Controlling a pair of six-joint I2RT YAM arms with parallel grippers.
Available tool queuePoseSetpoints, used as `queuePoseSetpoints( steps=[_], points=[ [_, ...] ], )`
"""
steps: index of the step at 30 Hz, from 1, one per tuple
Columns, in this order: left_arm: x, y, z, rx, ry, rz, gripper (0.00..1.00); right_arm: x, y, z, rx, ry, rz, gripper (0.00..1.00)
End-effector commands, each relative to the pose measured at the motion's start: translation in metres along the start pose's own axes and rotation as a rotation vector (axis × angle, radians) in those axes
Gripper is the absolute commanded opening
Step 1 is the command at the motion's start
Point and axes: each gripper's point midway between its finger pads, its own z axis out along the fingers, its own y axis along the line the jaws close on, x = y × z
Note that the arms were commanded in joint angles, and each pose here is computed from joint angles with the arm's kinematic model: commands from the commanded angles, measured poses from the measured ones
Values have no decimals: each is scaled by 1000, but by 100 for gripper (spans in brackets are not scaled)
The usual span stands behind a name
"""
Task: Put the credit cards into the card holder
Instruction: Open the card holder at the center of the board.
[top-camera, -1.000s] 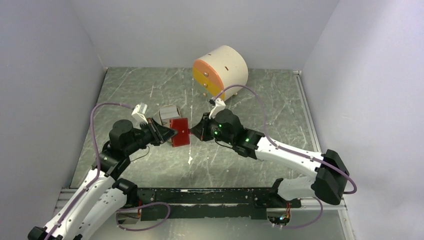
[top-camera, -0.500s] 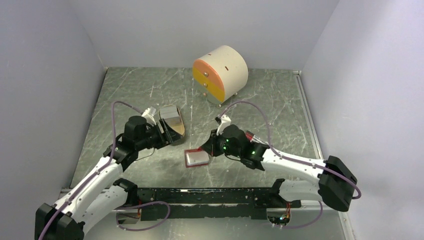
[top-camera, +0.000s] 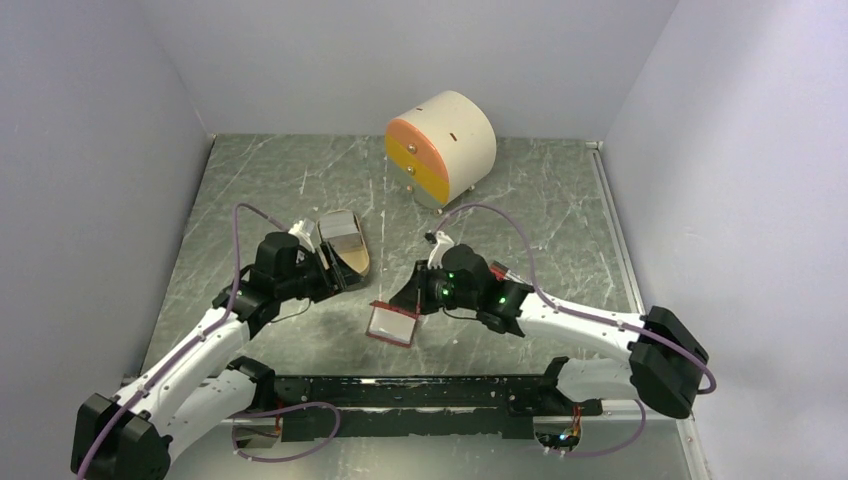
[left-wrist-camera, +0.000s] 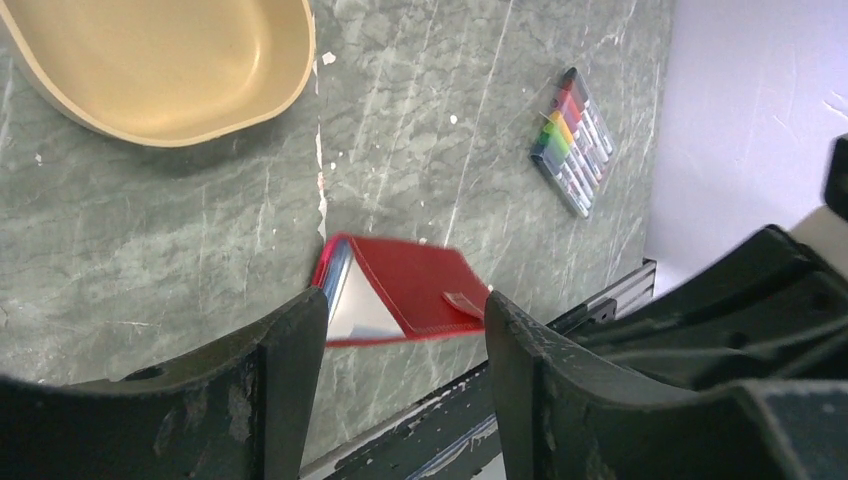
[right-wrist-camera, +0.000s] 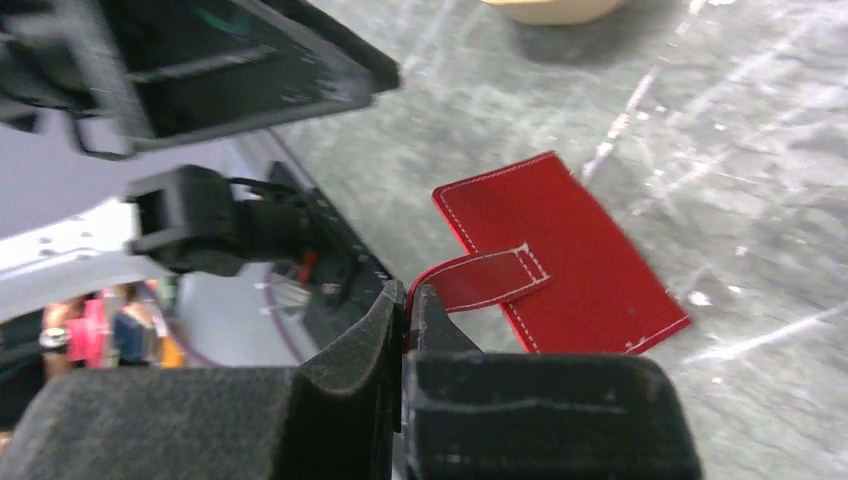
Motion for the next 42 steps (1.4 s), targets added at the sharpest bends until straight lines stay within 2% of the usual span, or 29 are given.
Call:
queuePoseSetpoints(
  steps=[1, 5, 9, 15, 23, 31, 35, 40, 42],
  points=[
    [5, 2, -2, -6, 4, -32, 63, -30, 48, -23, -184, -35, 119, 0],
    [3, -2, -3, -4, 11, -37, 61, -32, 1, -14, -67, -29, 151, 0],
    [5, 3, -2, -38, 31, -32, 60, -11, -56, 0, -9, 34, 247, 0],
    [10, 2, 1, -22, 64, -21, 61, 9, -113, 9, 148, 59, 238, 0],
    [19, 2, 11, 14, 108, -38, 59, 18, -136, 9, 222, 85, 199, 0],
    [15, -1, 16, 26, 99, -28, 54, 19, -163, -21, 405, 70, 90, 1],
    [15, -6, 25, 64, 104, -38, 52, 22, -169, -27, 426, 60, 67, 1],
    [13, -20, 37, 114, 105, -23, 68, 29, -182, -35, 497, 70, 57, 0],
    [12, -29, 41, 142, 97, -12, 71, 28, -181, -38, 493, 54, 49, 0]
  ],
)
